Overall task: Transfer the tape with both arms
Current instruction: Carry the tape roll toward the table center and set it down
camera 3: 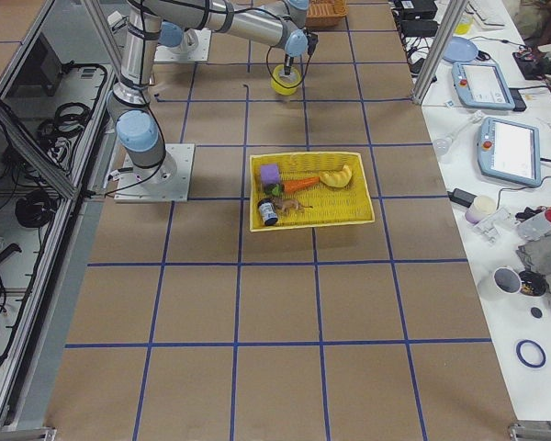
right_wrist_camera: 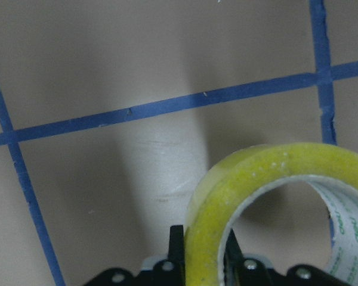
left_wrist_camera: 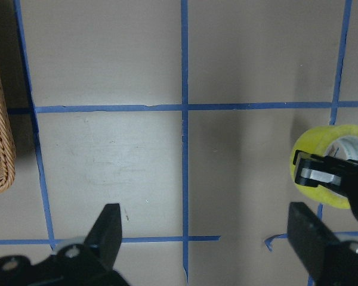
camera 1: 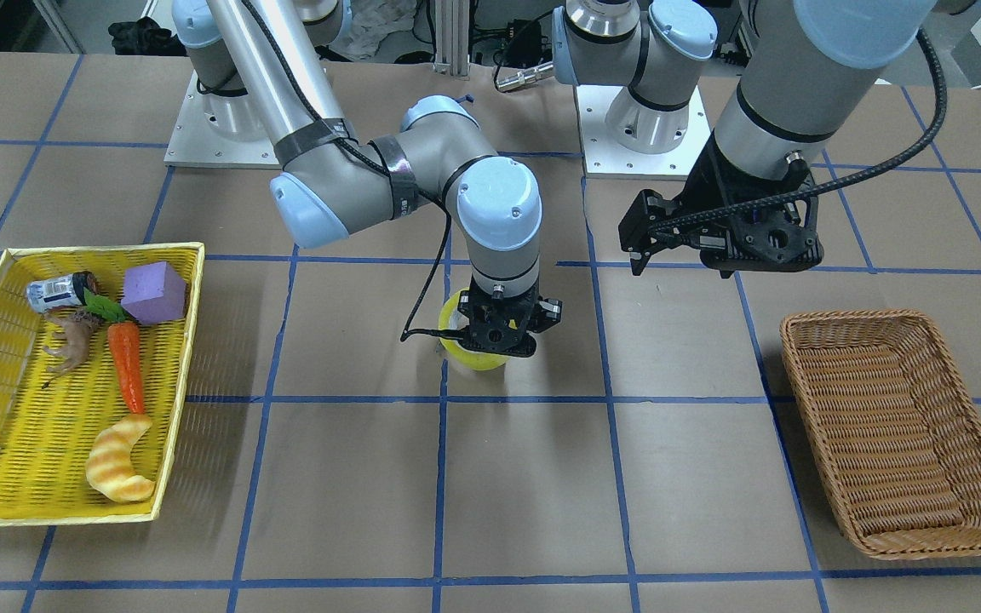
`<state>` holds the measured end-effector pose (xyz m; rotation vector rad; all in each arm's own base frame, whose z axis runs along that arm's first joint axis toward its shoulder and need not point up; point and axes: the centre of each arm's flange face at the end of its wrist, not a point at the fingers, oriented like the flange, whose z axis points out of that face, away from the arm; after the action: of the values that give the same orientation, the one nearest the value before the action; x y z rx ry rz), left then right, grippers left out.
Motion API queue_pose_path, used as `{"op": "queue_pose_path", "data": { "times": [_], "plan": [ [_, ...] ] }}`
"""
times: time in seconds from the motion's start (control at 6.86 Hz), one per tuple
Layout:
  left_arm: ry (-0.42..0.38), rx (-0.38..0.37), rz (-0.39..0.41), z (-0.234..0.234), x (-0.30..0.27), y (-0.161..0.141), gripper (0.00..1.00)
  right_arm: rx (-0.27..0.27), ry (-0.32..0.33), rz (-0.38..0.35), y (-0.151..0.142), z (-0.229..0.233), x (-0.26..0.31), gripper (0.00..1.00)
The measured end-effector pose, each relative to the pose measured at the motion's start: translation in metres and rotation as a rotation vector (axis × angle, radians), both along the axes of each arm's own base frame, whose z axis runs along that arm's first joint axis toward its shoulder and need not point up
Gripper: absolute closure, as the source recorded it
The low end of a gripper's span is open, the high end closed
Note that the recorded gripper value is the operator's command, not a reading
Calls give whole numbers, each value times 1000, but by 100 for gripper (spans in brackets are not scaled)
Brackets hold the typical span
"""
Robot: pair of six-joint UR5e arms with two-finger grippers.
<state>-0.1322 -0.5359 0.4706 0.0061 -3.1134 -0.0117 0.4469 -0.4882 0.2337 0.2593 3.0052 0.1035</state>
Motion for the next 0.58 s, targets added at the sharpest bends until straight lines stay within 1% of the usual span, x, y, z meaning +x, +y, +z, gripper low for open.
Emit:
{"op": "queue_pose_path", "data": {
  "times": [0.15, 0.29, 0.58],
  "plan": [
    [1, 1, 0, -1, 0, 0, 0, -2, -2, 5, 4, -2, 6, 8],
    [0, 2, 0, -1, 0, 0, 0, -11, -6, 1, 7, 3, 9, 0],
    [-2, 6, 0, -3, 0, 0, 0, -62, -17, 2, 2, 36, -2, 0]
  ]
}}
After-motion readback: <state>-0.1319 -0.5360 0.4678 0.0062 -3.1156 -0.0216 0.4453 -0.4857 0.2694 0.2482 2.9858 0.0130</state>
